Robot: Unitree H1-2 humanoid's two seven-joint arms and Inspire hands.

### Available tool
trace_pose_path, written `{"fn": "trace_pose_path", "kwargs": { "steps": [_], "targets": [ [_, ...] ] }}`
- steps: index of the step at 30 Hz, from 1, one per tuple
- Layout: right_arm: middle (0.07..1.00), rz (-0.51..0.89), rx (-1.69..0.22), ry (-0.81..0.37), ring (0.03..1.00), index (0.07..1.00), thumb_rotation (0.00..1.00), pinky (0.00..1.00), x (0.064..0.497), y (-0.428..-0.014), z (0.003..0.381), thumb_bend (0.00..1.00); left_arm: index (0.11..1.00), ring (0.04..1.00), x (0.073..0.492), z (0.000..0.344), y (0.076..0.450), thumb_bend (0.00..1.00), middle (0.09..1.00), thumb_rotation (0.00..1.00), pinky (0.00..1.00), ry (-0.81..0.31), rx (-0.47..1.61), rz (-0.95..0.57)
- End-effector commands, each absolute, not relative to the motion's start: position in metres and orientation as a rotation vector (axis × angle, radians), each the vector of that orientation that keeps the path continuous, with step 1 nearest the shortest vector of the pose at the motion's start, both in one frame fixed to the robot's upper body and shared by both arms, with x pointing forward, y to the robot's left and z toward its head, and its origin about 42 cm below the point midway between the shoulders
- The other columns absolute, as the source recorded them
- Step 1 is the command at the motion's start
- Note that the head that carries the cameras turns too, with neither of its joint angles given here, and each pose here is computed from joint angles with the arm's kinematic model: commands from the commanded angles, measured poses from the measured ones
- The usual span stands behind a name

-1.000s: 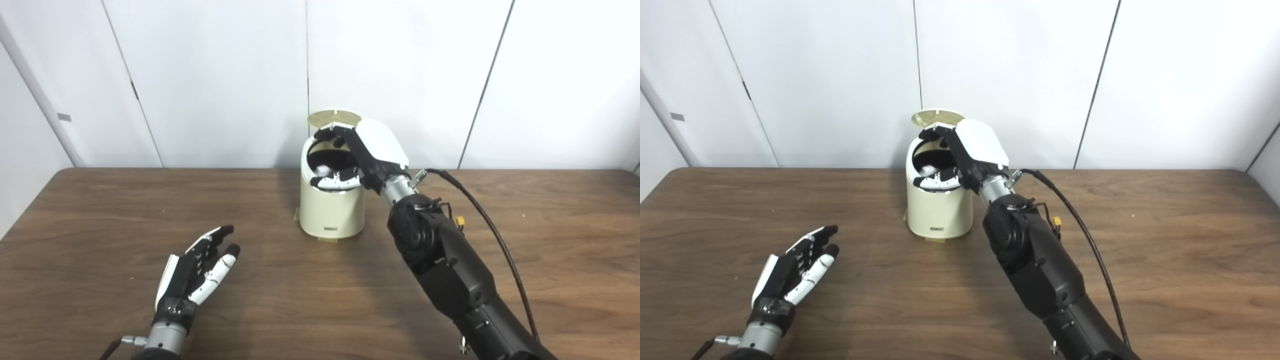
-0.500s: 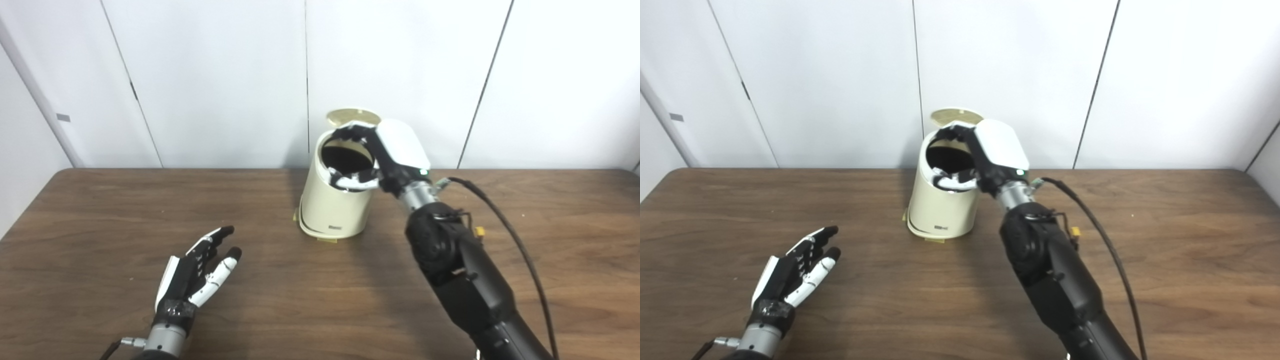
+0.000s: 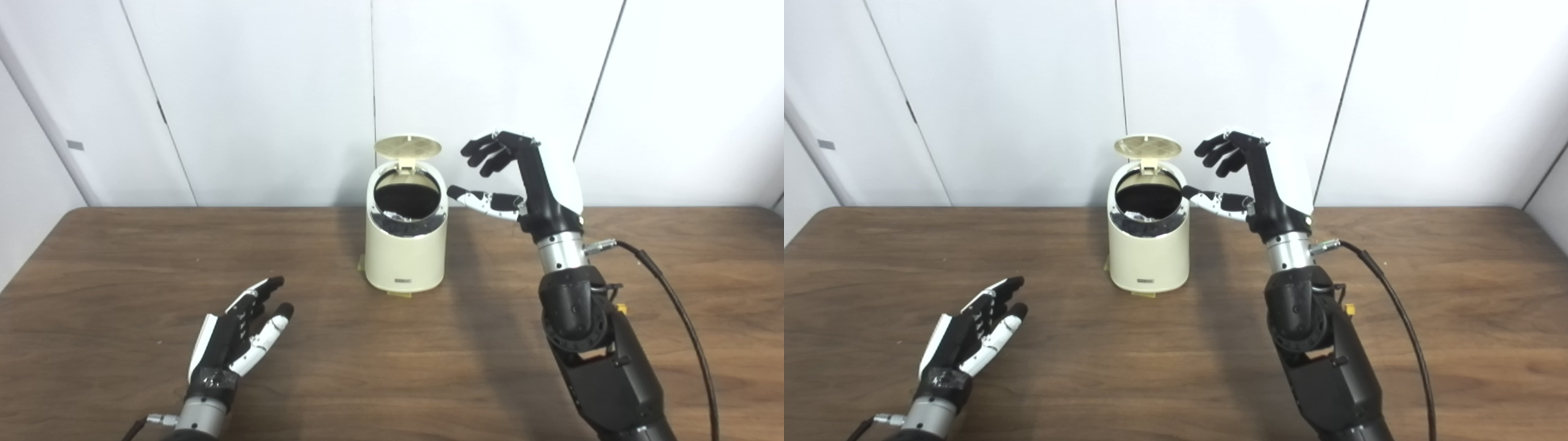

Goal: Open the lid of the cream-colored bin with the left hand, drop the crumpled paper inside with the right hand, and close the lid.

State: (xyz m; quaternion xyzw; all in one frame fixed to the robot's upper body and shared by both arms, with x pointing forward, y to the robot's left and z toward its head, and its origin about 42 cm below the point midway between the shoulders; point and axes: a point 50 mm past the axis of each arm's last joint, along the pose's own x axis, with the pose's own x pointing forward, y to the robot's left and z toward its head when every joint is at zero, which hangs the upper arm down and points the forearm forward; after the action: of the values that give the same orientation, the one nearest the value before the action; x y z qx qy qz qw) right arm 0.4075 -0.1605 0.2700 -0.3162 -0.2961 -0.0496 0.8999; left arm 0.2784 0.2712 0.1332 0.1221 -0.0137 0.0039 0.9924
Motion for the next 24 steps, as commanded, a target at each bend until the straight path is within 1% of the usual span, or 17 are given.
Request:
{"fn": "trace_pose_path", "kwargs": {
  "steps": [1, 3, 4, 5, 9, 10, 12, 14, 16, 17, 18, 19, 20, 21, 22, 24],
  "targets": [
    [0.496, -0.122, -0.618, -0.72, 0.421, 0.505, 0.0, 0.46, 0.41, -0.157, 0.295, 0.5, 0.874, 0.944, 0.284, 0.141, 0.272, 0.6, 0.906, 0.54, 0.97, -0.053, 0.254, 0.009],
    [0.499, -0.13, -0.61, -0.713, 0.43, 0.494, 0.0, 0.42, 0.409, -0.159, 0.296, 0.5, 0.873, 0.943, 0.284, 0.141, 0.272, 0.61, 0.904, 0.54, 0.97, -0.053, 0.254, 0.012],
    [0.499, -0.139, -0.599, -0.698, 0.431, 0.493, 0.0, 0.42, 0.409, -0.161, 0.296, 0.5, 0.873, 0.943, 0.283, 0.141, 0.272, 0.62, 0.904, 0.54, 0.97, -0.055, 0.25, 0.015],
    [0.497, -0.15, -0.588, -0.681, 0.437, 0.49, 0.0, 0.44, 0.408, -0.164, 0.296, 0.5, 0.871, 0.941, 0.283, 0.141, 0.272, 0.62, 0.902, 0.54, 0.97, -0.058, 0.247, 0.017],
    [0.491, -0.198, -0.526, -0.593, 0.442, 0.489, 0.0, 0.45, 0.403, -0.181, 0.291, 0.5, 0.878, 0.943, 0.284, 0.142, 0.272, 0.6, 0.901, 0.53, 0.98, -0.054, 0.218, 0.021],
    [0.495, -0.208, -0.506, -0.564, 0.44, 0.491, 0.0, 0.41, 0.402, -0.186, 0.288, 0.5, 0.881, 0.945, 0.284, 0.142, 0.272, 0.59, 0.903, 0.53, 0.99, -0.055, 0.213, 0.021],
    [0.495, -0.225, -0.439, -0.477, 0.443, 0.5, 0.0, 0.37, 0.399, -0.2, 0.28, 0.5, 0.886, 0.94, 0.284, 0.143, 0.272, 0.57, 0.901, 0.52, 0.98, -0.061, 0.189, 0.024],
    [0.49, -0.231, -0.385, -0.36, 0.429, 0.521, 0.0, 0.4, 0.394, -0.218, 0.266, 0.51, 0.903, 0.942, 0.287, 0.146, 0.271, 0.53, 0.908, 0.5, 0.98, -0.069, 0.137, 0.023],
    [0.496, -0.224, -0.338, -0.268, 0.428, 0.529, 0.0, 0.44, 0.387, -0.232, 0.252, 0.52, 0.934, 0.958, 0.291, 0.151, 0.272, 0.5, 0.926, 0.51, 0.99, -0.075, 0.097, 0.022],
    [0.488, -0.219, -0.323, -0.246, 0.509, 0.519, 0.0, 0.47, 0.385, -0.236, 0.249, 0.52, 0.946, 0.963, 0.292, 0.152, 0.272, 0.49, 0.935, 0.52, 1.0, -0.077, 0.086, 0.022],
    [0.485, -0.211, -0.314, -0.228, 0.537, 0.515, 0.0, 0.48, 0.383, -0.24, 0.243, 0.52, 0.95, 0.964, 0.294, 0.155, 0.272, 0.49, 0.938, 0.52, 1.0, -0.082, 0.074, 0.023],
    [0.575, -0.196, -0.303, -0.21, 0.579, 0.507, 0.07, 0.5, 0.38, -0.245, 0.237, 0.51, 0.954, 0.965, 0.296, 0.157, 0.272, 0.48, 0.942, 0.52, 1.0, -0.088, 0.062, 0.023],
    [0.641, -0.178, -0.279, -0.182, 0.619, 0.502, 0.11, 0.53, 0.377, -0.25, 0.23, 0.51, 0.96, 0.968, 0.299, 0.16, 0.272, 0.48, 0.944, 0.52, 1.0, -0.096, 0.048, 0.022],
    [0.716, -0.162, -0.246, -0.157, 0.679, 0.662, 0.26, 0.59, 0.374, -0.254, 0.223, 0.55, 0.962, 0.97, 0.303, 0.163, 0.271, 0.48, 0.944, 0.53, 1.0, -0.105, 0.031, 0.018],
    [0.752, -0.147, -0.222, -0.139, 0.717, 0.727, 0.34, 0.62, 0.372, -0.257, 0.217, 0.56, 0.964, 0.968, 0.306, 0.166, 0.27, 0.48, 0.939, 0.52, 1.0, -0.115, 0.017, 0.014],
    [0.826, -0.119, -0.183, -0.112, 0.796, 0.818, 0.5, 0.68, 0.366, -0.262, 0.207, 0.56, 0.962, 0.963, 0.312, 0.173, 0.268, 0.47, 0.937, 0.52, 1.0, -0.131, 0.02, 0.009]
  ]
}}
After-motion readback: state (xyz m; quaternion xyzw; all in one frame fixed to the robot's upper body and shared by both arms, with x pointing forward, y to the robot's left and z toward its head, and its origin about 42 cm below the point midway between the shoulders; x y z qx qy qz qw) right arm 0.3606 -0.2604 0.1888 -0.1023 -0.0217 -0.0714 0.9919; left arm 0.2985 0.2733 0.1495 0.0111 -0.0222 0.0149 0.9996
